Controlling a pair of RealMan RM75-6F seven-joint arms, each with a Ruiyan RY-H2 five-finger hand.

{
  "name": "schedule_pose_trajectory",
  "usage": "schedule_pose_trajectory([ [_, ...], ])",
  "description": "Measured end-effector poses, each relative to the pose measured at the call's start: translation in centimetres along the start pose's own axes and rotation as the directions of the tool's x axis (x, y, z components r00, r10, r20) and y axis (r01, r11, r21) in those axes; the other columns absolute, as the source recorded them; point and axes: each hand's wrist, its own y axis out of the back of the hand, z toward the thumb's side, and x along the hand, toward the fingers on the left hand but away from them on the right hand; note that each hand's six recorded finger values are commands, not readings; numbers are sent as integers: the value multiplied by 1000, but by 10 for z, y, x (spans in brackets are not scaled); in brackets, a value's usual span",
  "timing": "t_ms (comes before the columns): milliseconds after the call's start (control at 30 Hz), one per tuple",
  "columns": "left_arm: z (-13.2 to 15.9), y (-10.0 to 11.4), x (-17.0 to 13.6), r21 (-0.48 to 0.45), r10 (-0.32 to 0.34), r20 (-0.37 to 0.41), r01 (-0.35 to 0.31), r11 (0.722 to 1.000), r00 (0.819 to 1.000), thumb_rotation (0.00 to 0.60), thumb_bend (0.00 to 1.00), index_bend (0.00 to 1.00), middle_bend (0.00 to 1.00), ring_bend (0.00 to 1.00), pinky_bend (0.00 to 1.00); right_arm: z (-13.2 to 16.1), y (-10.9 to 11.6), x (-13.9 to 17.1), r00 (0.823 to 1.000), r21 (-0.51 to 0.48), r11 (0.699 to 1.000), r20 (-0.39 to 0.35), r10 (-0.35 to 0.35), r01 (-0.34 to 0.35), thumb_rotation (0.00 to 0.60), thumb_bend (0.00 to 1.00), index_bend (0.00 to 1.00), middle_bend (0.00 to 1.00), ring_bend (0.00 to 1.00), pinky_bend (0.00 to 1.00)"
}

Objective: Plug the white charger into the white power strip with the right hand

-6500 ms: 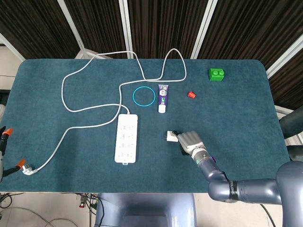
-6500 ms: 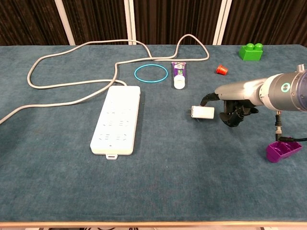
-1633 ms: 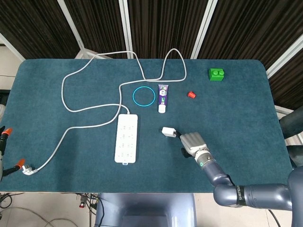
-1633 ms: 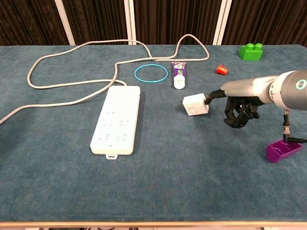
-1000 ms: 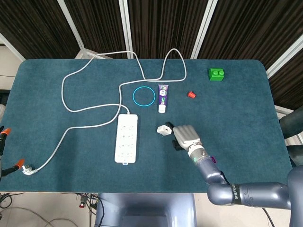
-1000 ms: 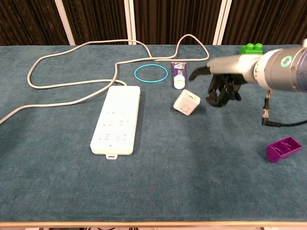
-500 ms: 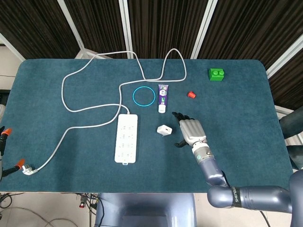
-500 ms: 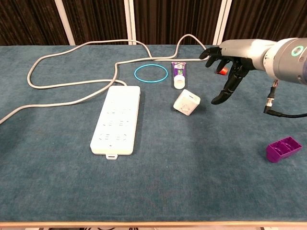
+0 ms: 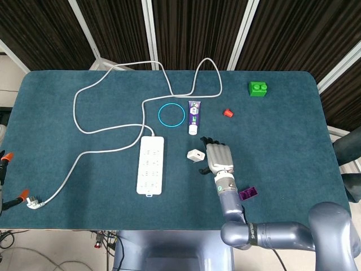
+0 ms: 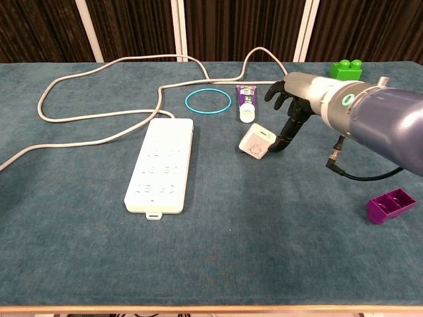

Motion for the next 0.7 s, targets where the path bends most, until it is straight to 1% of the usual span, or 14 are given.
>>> schedule_pose_trajectory([
  [100, 0, -1, 1, 2, -5, 1, 5, 1000, 1000, 600, 154, 104, 0, 0, 0, 3, 0, -6, 1000, -5, 1000, 30, -7, 7, 600, 297, 241, 296, 312, 280],
  [200, 0, -1, 1, 3, -6, 2, 6, 1000, 1000, 600, 154, 103, 0, 0, 0, 6, 2, -12, 998, 3, 1000, 52, -23, 23, 600, 313, 269, 326, 327, 280],
  [300, 0, -1, 1, 3, -5, 0, 5, 1000, 1000, 600, 153, 104, 0, 0, 0, 7, 1, -16, 997, 15, 1000, 77, -25, 24, 600, 315, 294, 352, 336, 280],
  [500, -1, -1, 2, 3, -6, -4, 6, 1000, 1000, 600, 153, 104, 0, 0, 0, 13, -12, -20, 994, -9, 1000, 113, 14, -13, 600, 315, 303, 366, 348, 280],
  [700, -1, -2, 2, 3, -9, -7, 9, 1000, 1000, 600, 154, 104, 0, 0, 0, 19, -19, -22, 993, -20, 1000, 117, 17, -15, 600, 329, 326, 379, 364, 280],
])
